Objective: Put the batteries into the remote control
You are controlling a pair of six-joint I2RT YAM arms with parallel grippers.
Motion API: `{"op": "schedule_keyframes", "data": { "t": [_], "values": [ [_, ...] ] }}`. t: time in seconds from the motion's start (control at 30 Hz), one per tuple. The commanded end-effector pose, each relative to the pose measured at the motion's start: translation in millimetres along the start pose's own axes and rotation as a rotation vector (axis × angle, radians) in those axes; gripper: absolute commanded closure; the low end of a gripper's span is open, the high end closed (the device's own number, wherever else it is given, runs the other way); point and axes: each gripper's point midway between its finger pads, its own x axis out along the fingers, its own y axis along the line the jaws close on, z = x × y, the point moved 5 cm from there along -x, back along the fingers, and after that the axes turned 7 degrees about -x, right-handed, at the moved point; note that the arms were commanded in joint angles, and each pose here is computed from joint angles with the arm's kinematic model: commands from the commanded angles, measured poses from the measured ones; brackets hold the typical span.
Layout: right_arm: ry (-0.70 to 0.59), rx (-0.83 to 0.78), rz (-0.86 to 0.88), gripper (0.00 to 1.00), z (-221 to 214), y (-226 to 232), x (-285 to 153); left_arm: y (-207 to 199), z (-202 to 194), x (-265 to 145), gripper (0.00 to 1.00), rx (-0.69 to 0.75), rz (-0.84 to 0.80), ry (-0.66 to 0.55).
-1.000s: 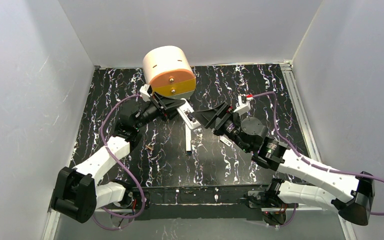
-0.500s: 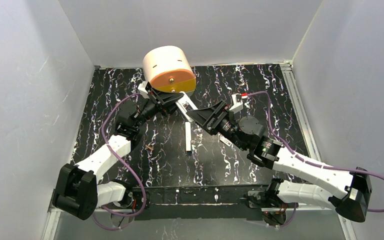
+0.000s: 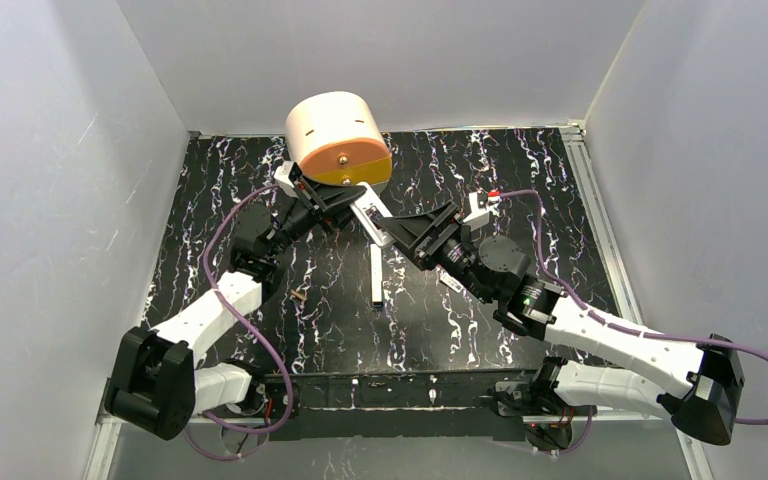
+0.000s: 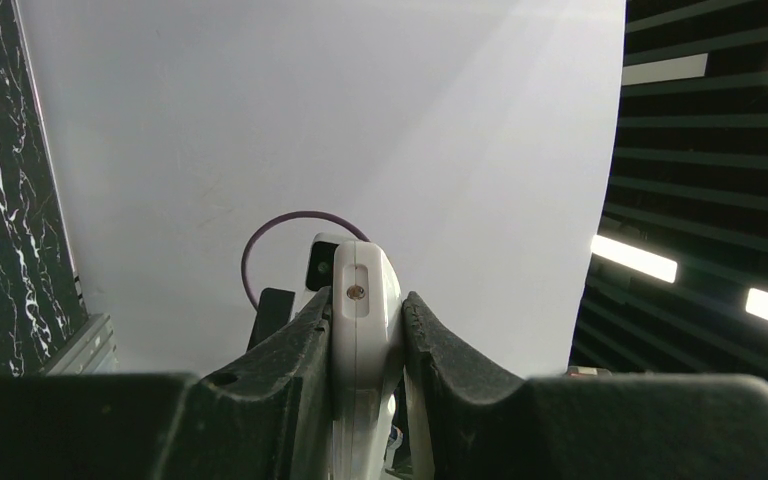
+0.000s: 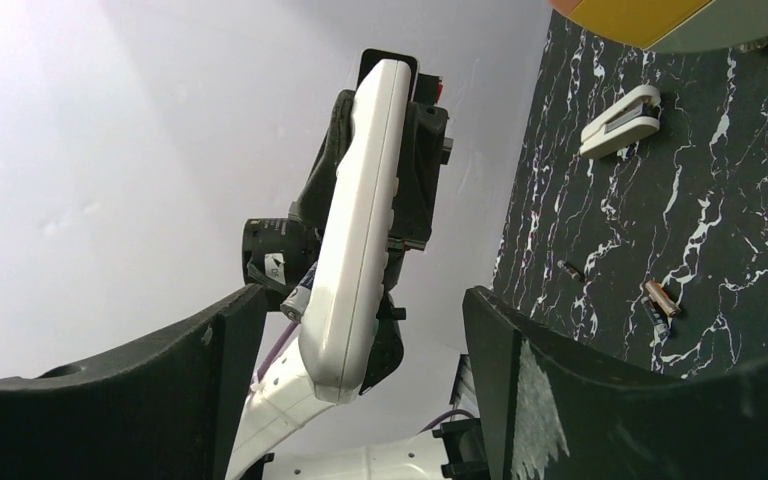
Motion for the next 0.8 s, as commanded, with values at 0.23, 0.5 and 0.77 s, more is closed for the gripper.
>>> {"op": "schedule_keyframes", "data": {
  "t": [0.23,0.5,0.77],
  "values": [
    [-0.059,0.037,0.067,0.23,11,11,-3,-11,-10,-6,1.0,0.067,-0.073,0.043],
    [-0.031,0.032,0.056,0.3,5,7,4,-12,-11,-7,1.0,0.074,-0.082,0.054],
    [0.007,0.029,0.023,0.33,1,4,11,-15,-11,-5,1.0,0.064,-0.093,0.053]
  ]
}}
